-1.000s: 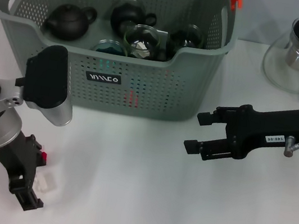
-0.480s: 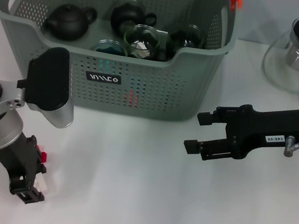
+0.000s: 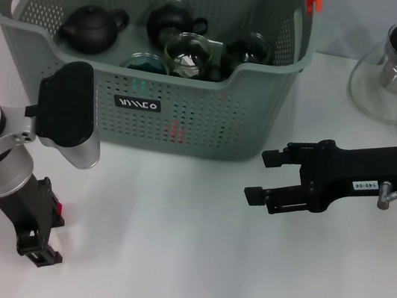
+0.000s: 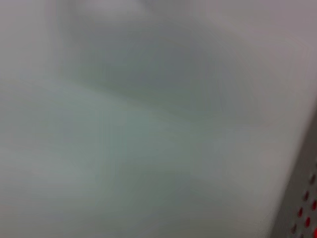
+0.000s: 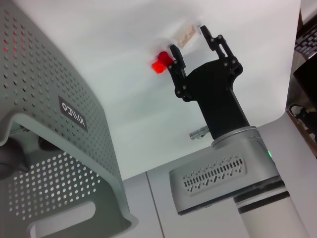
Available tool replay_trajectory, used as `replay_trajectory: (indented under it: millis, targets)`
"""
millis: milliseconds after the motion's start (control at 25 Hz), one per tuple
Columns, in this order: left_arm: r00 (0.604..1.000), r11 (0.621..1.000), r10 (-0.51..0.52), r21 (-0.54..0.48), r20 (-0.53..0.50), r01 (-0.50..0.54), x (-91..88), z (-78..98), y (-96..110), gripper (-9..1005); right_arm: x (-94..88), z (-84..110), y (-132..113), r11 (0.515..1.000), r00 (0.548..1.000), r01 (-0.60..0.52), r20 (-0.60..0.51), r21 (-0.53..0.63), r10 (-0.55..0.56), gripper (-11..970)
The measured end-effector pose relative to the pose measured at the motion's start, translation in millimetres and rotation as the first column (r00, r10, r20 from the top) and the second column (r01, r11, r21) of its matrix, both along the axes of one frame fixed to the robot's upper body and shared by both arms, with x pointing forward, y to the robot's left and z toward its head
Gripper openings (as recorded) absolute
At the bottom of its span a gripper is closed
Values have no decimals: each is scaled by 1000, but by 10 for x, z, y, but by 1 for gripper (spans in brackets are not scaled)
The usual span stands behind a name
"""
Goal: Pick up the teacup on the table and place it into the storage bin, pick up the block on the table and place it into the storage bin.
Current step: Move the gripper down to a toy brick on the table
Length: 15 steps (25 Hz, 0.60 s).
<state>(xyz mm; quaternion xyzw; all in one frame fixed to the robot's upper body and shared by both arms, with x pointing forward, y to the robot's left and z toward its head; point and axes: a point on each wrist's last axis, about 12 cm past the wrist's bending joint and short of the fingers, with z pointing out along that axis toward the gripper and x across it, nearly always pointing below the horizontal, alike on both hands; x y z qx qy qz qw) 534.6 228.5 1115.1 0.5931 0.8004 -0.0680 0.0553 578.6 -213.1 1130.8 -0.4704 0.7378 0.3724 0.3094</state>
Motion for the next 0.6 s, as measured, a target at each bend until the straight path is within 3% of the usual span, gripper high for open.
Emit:
replay_trajectory:
  millis: [600]
  targets:
    - [1000,1000,-4,4,11,4,7,-14,-24,563,0,-1,-2,1000,1000,2,0,0,-2,865]
